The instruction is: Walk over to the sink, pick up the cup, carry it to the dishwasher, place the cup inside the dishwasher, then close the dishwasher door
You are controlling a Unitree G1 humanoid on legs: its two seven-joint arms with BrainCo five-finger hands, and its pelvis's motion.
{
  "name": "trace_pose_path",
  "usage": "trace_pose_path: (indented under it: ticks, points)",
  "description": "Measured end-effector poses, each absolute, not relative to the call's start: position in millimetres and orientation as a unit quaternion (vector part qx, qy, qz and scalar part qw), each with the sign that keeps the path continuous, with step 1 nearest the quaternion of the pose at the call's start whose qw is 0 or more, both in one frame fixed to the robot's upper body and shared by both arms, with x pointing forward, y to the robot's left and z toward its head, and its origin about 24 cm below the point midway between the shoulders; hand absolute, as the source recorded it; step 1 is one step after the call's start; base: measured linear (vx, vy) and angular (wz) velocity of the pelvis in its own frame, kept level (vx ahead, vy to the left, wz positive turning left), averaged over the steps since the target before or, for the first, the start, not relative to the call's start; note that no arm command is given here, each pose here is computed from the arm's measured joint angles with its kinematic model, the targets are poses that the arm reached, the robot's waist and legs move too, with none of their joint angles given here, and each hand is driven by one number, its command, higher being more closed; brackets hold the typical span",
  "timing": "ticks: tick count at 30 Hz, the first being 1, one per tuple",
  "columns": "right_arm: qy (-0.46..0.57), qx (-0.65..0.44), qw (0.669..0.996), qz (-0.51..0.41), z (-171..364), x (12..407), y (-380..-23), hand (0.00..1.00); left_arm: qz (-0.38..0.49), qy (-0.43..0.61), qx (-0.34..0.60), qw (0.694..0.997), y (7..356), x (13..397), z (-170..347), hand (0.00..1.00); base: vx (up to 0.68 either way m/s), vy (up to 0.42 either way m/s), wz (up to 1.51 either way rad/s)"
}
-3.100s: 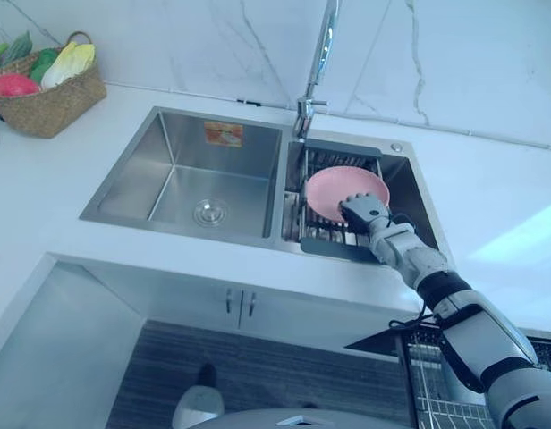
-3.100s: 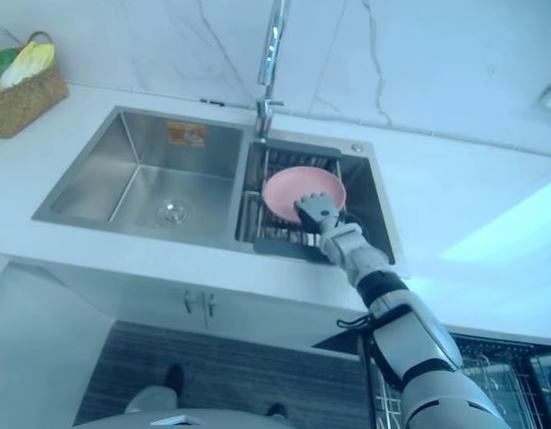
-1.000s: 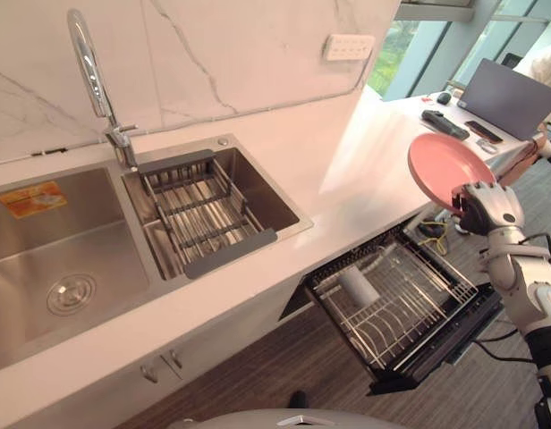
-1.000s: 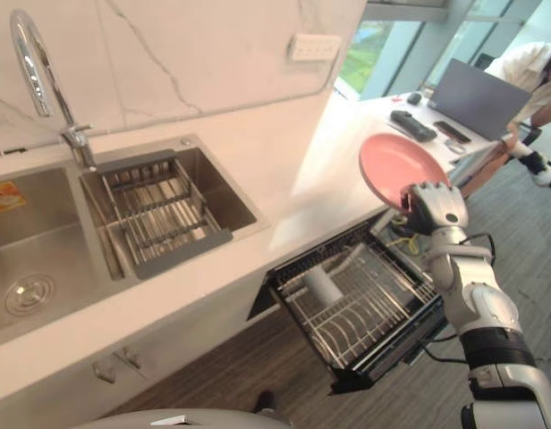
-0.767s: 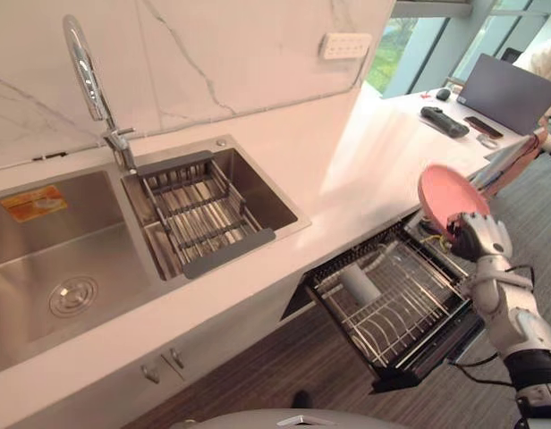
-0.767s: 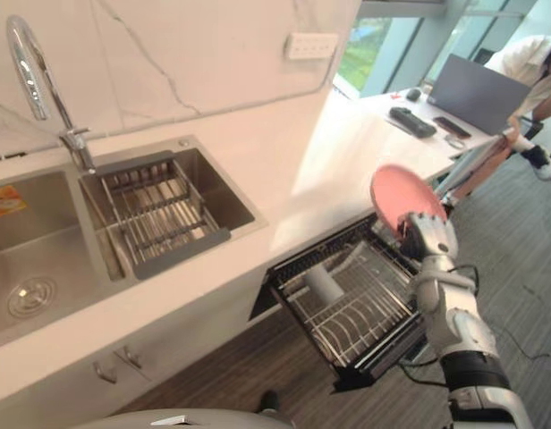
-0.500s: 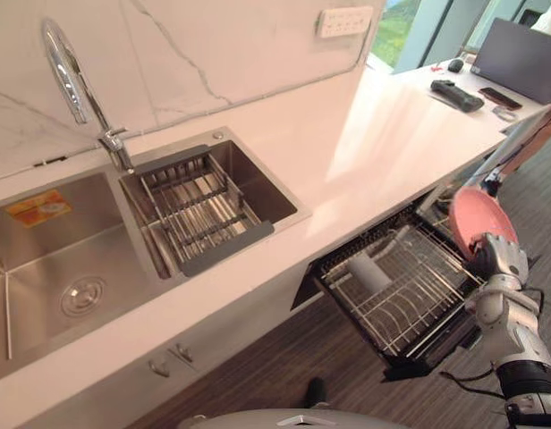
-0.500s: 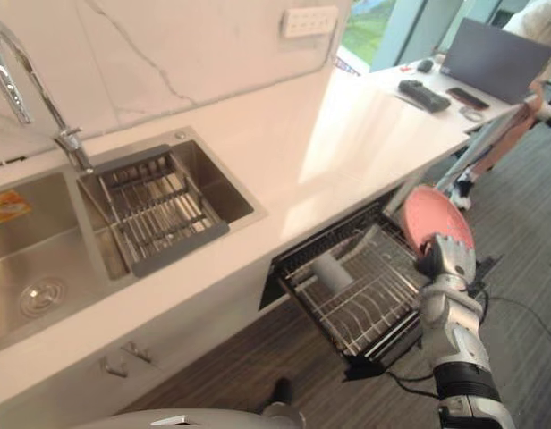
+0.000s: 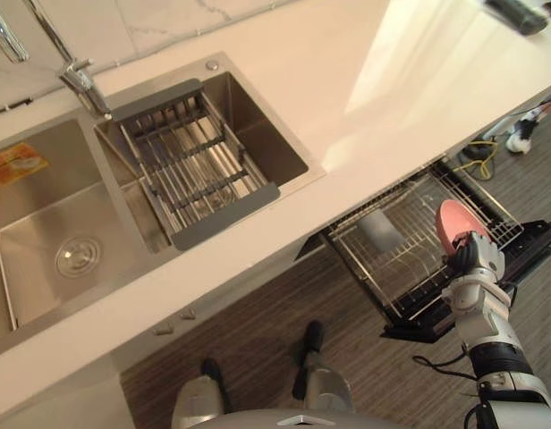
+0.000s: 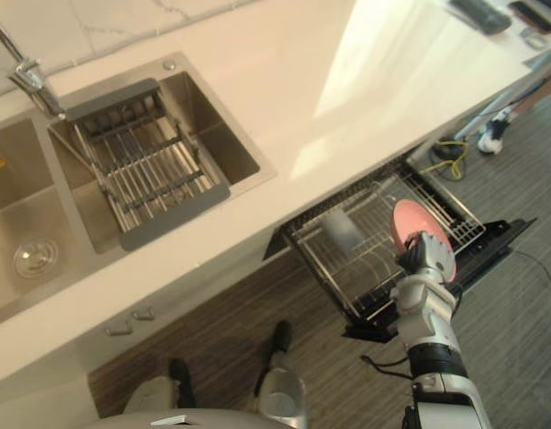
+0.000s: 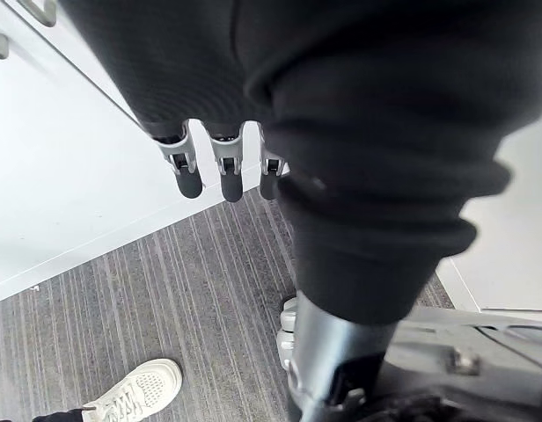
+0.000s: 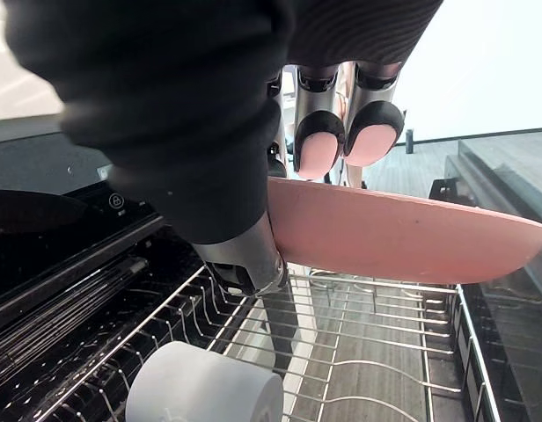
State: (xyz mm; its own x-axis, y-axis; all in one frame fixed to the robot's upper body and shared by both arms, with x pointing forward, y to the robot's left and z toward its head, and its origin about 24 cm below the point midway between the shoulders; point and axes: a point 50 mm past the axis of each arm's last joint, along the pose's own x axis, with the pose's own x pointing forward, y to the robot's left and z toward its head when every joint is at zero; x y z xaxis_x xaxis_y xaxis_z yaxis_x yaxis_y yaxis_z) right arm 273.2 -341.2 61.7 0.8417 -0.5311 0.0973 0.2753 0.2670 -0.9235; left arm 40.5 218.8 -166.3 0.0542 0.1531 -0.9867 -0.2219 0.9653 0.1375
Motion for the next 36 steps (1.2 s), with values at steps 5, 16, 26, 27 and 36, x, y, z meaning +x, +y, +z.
trace_pose_path:
  ticks: [5, 16, 26, 27, 36]
  points:
    - [0.103, -0.540, 0.794, -0.259, 72, 287, -337, 1.00, 0.128, 0.660, -0.034, 0.740, 219, 55, -164, 0.00, -0.05, 0.008, 0.07]
    - [0.149, -0.405, 0.843, -0.321, 89, 301, -367, 1.00, 0.131, 0.635, -0.054, 0.760, 220, 74, -160, 0.00, -0.04, 0.014, 0.08]
    - [0.155, -0.271, 0.872, -0.377, 102, 306, -385, 0.00, 0.115, 0.626, -0.049, 0.770, 216, 82, -159, 0.00, -0.01, 0.020, 0.00]
    - [0.155, -0.270, 0.872, -0.377, 103, 307, -385, 0.00, 0.114, 0.625, -0.048, 0.771, 215, 82, -159, 0.00, 0.01, 0.033, 0.01]
    - [0.150, -0.273, 0.856, -0.413, 109, 308, -388, 0.00, 0.098, 0.615, -0.043, 0.781, 212, 86, -159, 0.00, -0.01, 0.022, 0.01]
